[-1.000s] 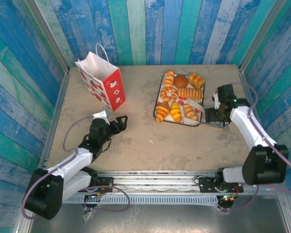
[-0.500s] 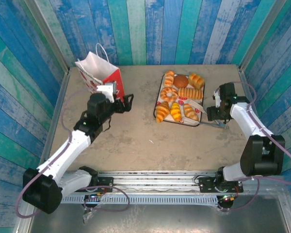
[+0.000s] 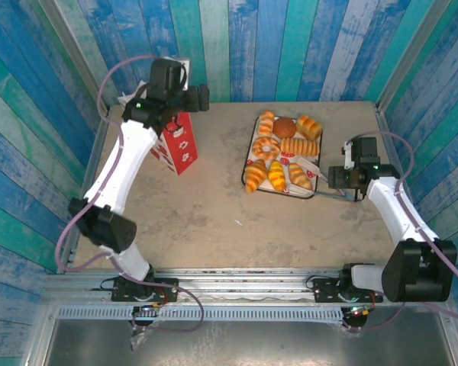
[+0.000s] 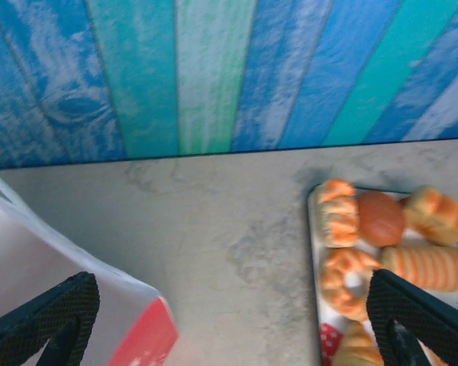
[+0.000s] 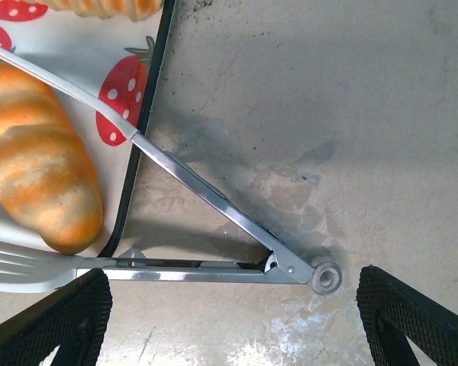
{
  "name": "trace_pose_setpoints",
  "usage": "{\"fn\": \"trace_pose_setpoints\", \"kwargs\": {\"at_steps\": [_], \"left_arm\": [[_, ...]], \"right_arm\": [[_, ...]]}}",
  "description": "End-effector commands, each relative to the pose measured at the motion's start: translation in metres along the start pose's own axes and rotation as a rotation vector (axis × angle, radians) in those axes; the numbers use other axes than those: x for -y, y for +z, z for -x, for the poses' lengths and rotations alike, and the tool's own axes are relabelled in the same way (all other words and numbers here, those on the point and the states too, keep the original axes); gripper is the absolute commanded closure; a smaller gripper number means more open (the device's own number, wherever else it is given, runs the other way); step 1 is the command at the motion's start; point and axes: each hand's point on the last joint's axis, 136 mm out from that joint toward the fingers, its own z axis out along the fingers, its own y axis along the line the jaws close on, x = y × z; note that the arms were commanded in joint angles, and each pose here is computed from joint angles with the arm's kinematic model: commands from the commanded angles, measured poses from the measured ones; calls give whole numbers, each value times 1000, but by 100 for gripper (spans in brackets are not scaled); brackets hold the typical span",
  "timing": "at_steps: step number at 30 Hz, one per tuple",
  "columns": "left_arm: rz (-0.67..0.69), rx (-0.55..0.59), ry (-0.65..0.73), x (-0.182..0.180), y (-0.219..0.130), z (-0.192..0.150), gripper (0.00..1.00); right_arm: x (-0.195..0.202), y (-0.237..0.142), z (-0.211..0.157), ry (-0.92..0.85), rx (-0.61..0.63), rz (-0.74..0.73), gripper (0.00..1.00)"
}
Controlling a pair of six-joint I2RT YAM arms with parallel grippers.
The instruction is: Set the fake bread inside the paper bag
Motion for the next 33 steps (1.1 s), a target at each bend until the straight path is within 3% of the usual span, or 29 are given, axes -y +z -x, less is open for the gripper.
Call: {"fn": "trace_pose_setpoints", "kwargs": {"at_steps": [1, 10, 19, 25, 31, 33], "left_arm": [[118, -193, 6, -26, 26, -35, 7], [229, -286, -30, -46, 63, -52, 11], [314, -254, -64, -64, 73, -50, 12], [367, -231, -89, -79, 80, -47, 19], [355, -218, -99, -81, 91, -42, 31], [357, -223, -99, -82, 94, -43, 39]], "right_arm": [[4, -6, 2, 27, 42, -12, 13], [2, 1, -10, 21, 35, -9, 13], [-4, 13, -16, 37, 10, 23, 13], [-4, 16, -20, 31, 1, 19, 13], [-3, 20, -25, 27, -8, 14, 12], [-3, 20, -25, 27, -7, 13, 12]]}}
